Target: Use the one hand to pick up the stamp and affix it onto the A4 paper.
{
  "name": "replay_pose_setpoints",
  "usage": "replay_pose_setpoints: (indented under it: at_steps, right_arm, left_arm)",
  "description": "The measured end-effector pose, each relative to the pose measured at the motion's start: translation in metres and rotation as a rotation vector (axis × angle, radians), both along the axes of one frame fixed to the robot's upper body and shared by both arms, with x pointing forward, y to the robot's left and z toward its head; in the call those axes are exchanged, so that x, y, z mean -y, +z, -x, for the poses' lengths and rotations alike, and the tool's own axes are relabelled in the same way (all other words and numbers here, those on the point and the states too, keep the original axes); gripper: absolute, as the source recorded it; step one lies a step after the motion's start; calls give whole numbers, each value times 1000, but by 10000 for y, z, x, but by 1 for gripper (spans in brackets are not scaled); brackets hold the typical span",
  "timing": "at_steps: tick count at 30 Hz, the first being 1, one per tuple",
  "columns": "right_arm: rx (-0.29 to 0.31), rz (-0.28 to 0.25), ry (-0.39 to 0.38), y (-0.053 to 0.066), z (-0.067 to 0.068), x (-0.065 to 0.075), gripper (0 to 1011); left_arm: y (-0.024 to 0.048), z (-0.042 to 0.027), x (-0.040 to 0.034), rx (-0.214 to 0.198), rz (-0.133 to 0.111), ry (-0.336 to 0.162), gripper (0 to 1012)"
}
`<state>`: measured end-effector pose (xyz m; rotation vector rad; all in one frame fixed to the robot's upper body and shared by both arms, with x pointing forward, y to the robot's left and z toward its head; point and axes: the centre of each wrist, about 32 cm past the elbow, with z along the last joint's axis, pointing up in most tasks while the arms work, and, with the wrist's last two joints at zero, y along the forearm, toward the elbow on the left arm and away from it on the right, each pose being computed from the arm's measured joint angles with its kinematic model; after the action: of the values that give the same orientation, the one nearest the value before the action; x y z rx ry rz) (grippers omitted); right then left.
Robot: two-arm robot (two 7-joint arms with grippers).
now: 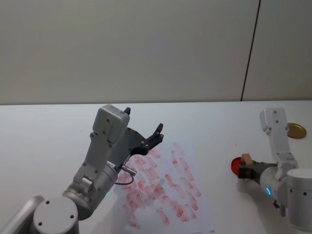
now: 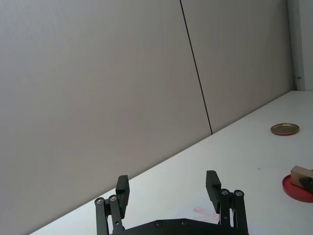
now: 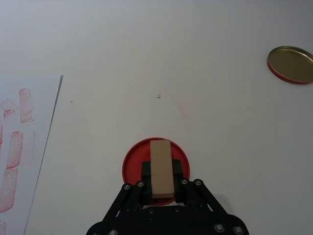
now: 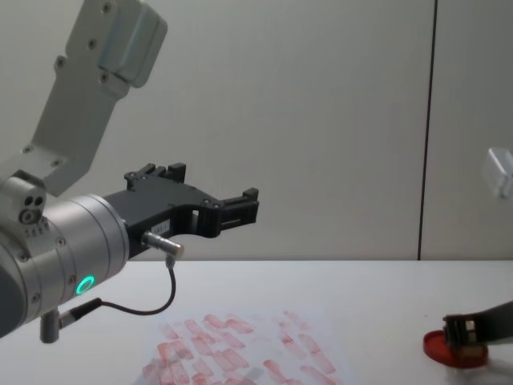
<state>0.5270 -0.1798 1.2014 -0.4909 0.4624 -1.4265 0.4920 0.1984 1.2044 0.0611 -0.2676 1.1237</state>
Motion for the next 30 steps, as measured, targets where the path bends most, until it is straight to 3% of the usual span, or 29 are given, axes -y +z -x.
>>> replay_pose_setpoints:
  at_steps: [11,22,30]
  right_arm:
    - [39,6,21,32,33,-17,220]
    - [168,16,99,210,89,-94,220]
    - [249,24,199,329,106,-239,221]
  left_arm:
    - [0,0,0,0,0,0,993]
    - [0,0,0,0,0,0,993]
    - [0,0,0,0,0,0,993]
